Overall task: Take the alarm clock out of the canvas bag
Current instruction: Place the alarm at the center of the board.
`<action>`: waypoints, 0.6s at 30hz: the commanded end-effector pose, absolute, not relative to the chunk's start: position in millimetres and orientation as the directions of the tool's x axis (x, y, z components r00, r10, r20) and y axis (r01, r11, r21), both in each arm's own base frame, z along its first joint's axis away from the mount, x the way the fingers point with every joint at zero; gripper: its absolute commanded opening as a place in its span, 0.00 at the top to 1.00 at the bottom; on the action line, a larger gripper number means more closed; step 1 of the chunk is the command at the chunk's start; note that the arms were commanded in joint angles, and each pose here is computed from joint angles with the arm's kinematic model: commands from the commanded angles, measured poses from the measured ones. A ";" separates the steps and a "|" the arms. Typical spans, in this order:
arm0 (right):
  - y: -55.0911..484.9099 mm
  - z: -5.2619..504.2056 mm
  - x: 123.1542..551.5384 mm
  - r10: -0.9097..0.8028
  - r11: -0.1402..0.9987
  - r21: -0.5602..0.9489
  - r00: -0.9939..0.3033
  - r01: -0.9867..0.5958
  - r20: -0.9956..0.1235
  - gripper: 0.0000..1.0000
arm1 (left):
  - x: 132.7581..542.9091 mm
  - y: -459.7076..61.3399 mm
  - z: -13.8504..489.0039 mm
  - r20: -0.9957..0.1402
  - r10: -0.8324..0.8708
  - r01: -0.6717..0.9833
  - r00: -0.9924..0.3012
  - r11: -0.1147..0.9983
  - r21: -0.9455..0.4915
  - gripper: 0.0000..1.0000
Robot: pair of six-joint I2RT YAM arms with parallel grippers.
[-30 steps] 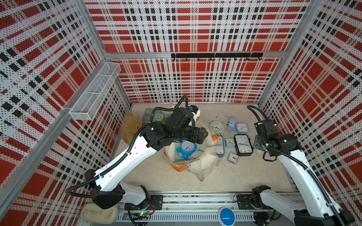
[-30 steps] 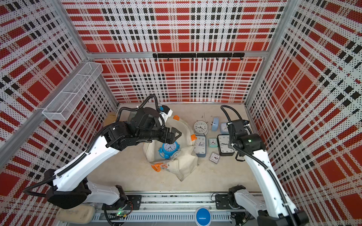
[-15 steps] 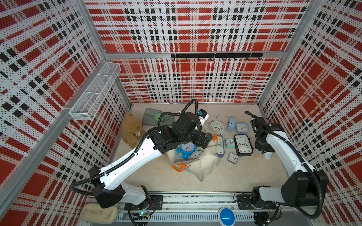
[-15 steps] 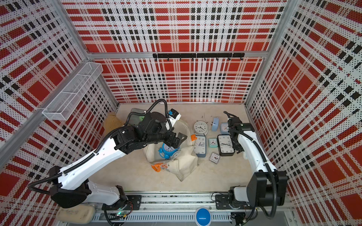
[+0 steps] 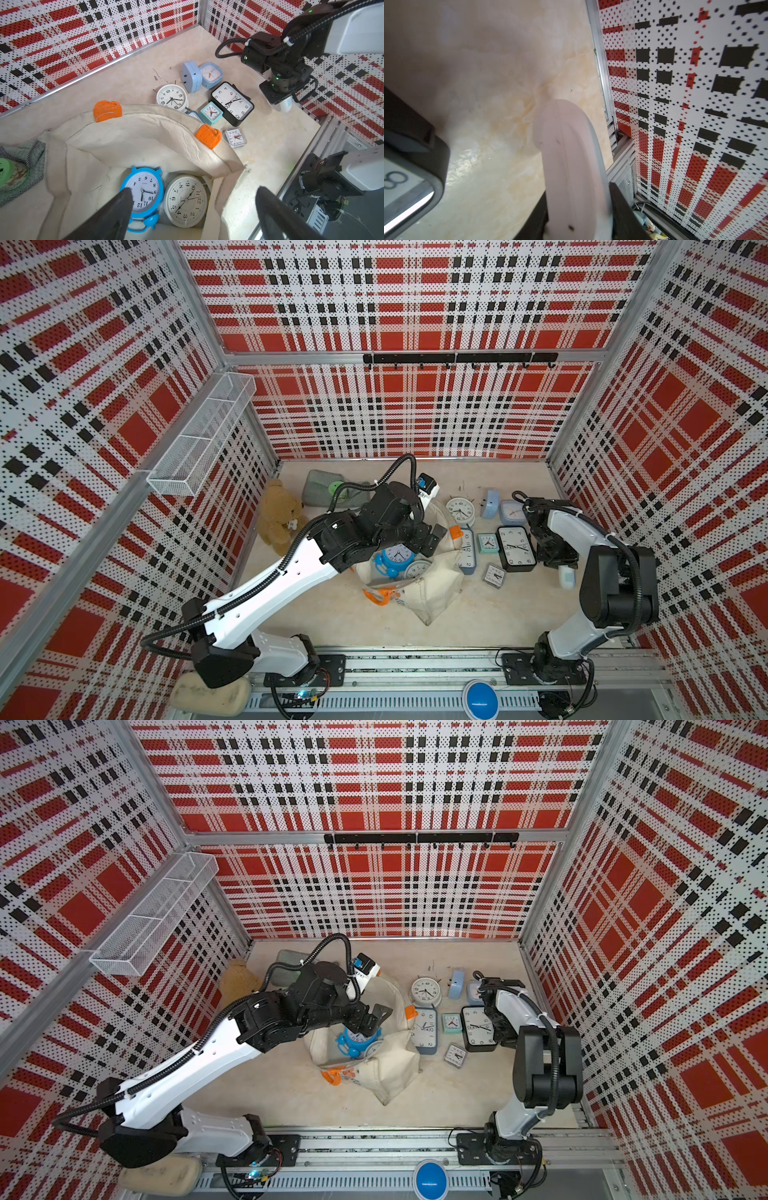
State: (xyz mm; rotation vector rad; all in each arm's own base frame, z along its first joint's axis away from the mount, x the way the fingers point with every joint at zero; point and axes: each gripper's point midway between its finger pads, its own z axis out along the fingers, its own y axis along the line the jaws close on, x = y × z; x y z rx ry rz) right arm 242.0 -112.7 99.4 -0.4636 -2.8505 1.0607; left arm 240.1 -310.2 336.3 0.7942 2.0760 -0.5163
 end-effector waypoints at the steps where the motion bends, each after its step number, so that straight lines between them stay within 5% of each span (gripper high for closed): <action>1: -115.8 95.5 247.7 0.285 0.712 -0.662 -0.958 0.235 -0.034 0.67 | 239.5 -306.7 342.3 -0.834 0.351 0.695 -0.425 0.717 -0.053 0.05; 18: -96.0 68.6 257.5 0.227 0.786 -0.602 -0.972 0.143 0.066 0.48 | 242.1 -294.6 348.0 -0.834 0.364 0.676 -0.415 0.736 -0.016 0.05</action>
